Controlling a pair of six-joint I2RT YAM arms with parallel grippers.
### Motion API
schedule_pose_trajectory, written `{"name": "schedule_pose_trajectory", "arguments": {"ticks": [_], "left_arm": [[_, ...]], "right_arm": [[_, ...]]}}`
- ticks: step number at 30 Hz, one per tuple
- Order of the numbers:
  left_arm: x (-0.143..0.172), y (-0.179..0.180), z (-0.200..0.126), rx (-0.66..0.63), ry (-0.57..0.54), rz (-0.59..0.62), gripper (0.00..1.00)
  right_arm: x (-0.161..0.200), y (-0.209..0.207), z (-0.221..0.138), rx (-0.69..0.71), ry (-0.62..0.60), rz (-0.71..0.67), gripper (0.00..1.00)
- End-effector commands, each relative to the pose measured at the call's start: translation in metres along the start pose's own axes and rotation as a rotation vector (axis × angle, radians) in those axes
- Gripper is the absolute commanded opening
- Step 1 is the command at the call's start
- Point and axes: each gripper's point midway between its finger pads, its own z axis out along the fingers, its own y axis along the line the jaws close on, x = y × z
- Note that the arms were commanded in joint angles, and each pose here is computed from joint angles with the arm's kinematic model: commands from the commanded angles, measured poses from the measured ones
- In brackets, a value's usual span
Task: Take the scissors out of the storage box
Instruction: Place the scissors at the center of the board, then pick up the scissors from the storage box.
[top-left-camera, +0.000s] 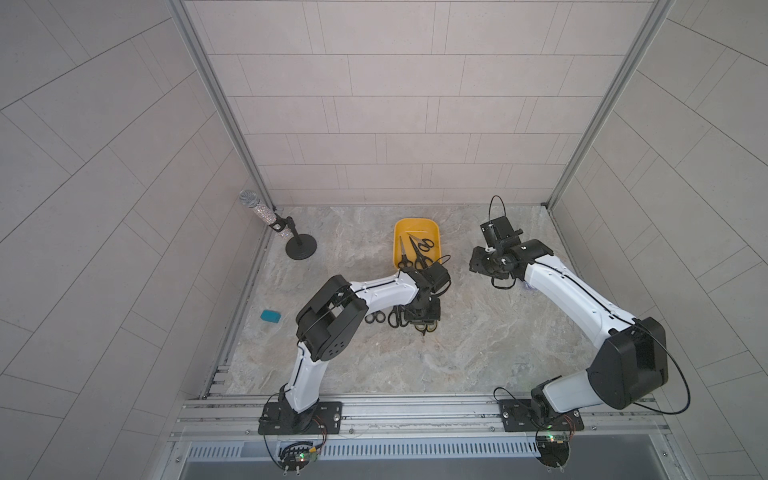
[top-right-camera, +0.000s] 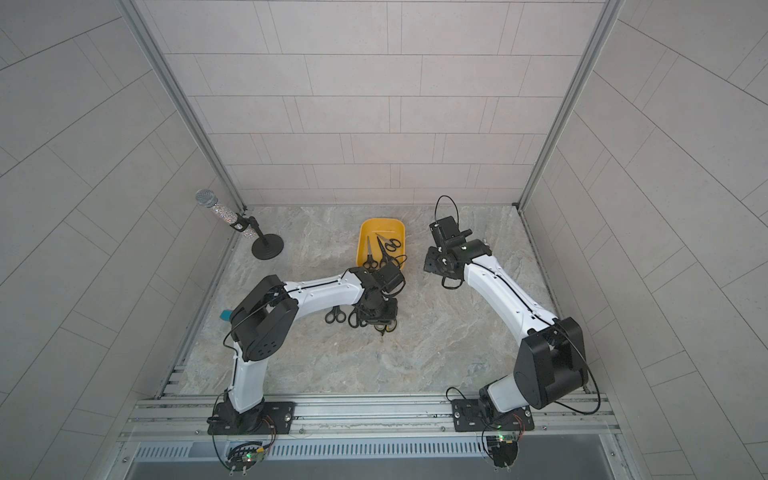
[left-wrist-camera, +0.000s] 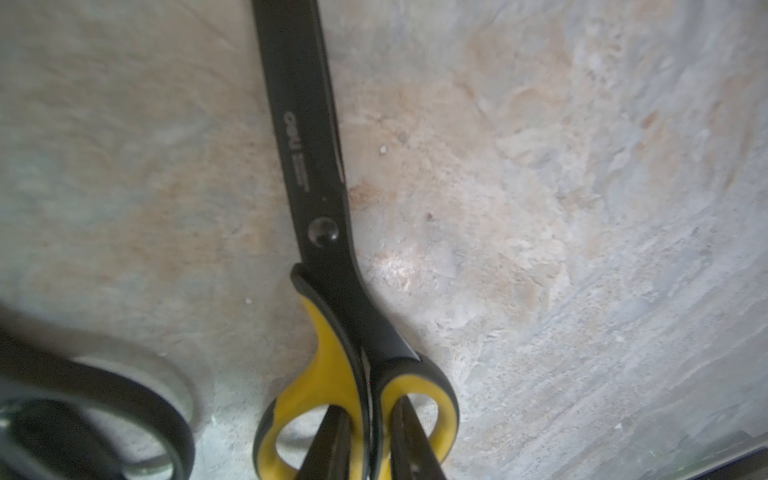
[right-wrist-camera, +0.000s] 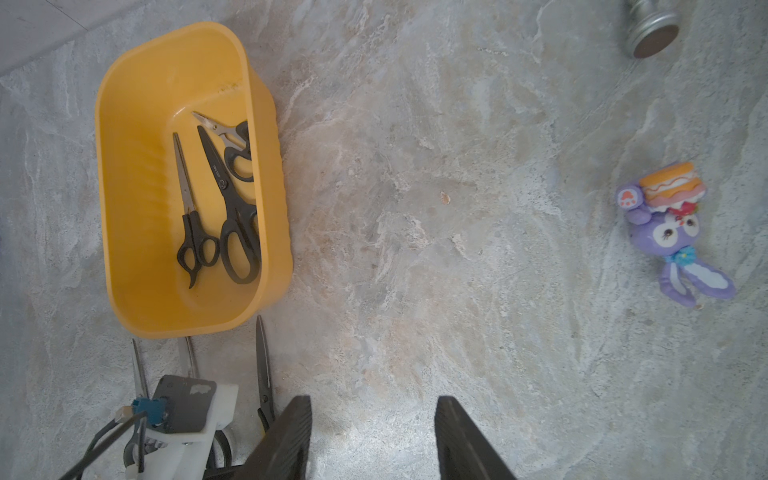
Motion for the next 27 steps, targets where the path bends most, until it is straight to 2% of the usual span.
{"name": "schedule_pose_trajectory", "arguments": {"ticks": [1,5,9,14,17,23,27], "left_arm": [[-0.001,0.001,-0.003,-0.006,0.011,-0.008,0.26],[-0.001,0.002,-0.002,-0.007,0.019,-0.008,0.35],[-0.005,0.0,-0.013,-0.006,-0.004,0.006,0.35],[-0.024,-0.01,-0.065,0.004,-0.137,0.066,0.35],[-0.035,-0.005,-0.097,-0.001,-0.218,0.09,0.35],[-0.065,0.041,-0.139,-0.03,-0.343,0.007,0.36],[-0.088,0.081,-0.158,-0.072,-0.364,-0.051,0.36]], "right_arm": [[0.0,0.001,-0.005,0.004,0.007,-0.02,0.53],[-0.003,0.002,-0.003,0.006,0.006,-0.025,0.53],[-0.004,0.003,-0.002,0.007,0.008,-0.028,0.53],[-0.009,0.006,-0.001,0.011,0.003,-0.048,0.53],[-0.017,0.011,-0.001,0.005,-0.003,-0.079,0.53],[-0.031,0.044,0.01,-0.073,0.03,-0.182,0.53],[-0.032,0.076,0.032,-0.104,0.105,-0.295,0.52]]}}
